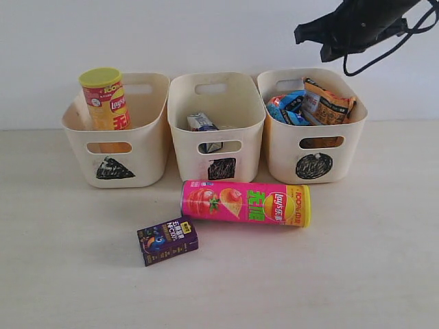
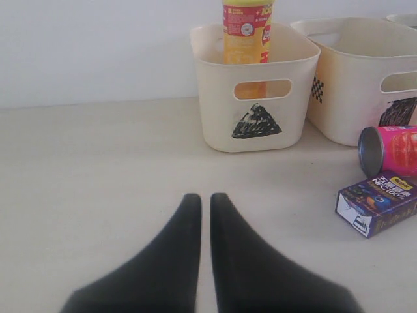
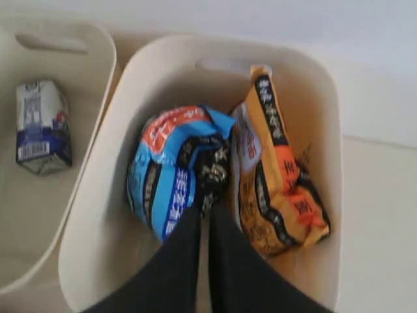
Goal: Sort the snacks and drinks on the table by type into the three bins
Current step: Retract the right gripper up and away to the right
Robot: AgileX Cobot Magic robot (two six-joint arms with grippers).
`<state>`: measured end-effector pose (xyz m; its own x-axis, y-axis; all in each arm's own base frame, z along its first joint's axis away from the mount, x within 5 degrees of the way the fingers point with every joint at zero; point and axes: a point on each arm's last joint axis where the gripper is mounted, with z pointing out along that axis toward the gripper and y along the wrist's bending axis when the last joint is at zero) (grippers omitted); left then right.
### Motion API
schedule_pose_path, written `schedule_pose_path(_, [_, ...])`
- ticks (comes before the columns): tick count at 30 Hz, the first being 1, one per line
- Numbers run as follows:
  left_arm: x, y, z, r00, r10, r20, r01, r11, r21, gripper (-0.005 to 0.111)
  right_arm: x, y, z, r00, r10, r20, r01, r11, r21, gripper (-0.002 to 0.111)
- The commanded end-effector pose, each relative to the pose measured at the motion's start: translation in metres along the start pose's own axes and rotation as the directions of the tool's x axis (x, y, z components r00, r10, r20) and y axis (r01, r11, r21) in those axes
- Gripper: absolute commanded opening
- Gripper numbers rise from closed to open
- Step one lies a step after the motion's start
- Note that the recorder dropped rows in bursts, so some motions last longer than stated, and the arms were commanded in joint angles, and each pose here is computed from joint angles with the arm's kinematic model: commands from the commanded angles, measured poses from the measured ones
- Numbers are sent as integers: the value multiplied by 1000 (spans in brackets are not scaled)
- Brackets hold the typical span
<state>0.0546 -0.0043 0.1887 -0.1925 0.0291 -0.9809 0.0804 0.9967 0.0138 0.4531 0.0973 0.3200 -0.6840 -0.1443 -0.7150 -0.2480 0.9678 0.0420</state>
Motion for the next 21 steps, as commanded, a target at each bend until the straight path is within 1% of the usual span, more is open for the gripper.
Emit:
schedule_pose_path(1, [1, 0, 0, 1000, -6, 3, 6, 1000, 3, 4, 12, 0, -13, 994, -15, -111, 13, 1000, -20, 0])
schedule_pose_path(4, [1, 0, 0, 1000, -6, 3, 6, 1000, 3, 4, 26, 4, -21, 992, -5, -126, -2, 998, -57, 0])
schedule_pose_path(7, [1, 0, 0, 1000, -6, 6, 6, 1000, 3, 4, 41, 6, -35, 994, 5, -111, -12, 998, -66, 0])
schedule_pose_path(14, [1, 0, 0, 1000, -6, 6, 6, 1000, 3, 4, 78, 9, -96, 999, 32, 39, -31, 998, -47, 0])
schedule_pose_path(21, [1, 0, 0, 1000, -6, 6, 6, 1000, 3, 4, 118, 11, -140, 982, 72, 177, -67, 997, -38, 0])
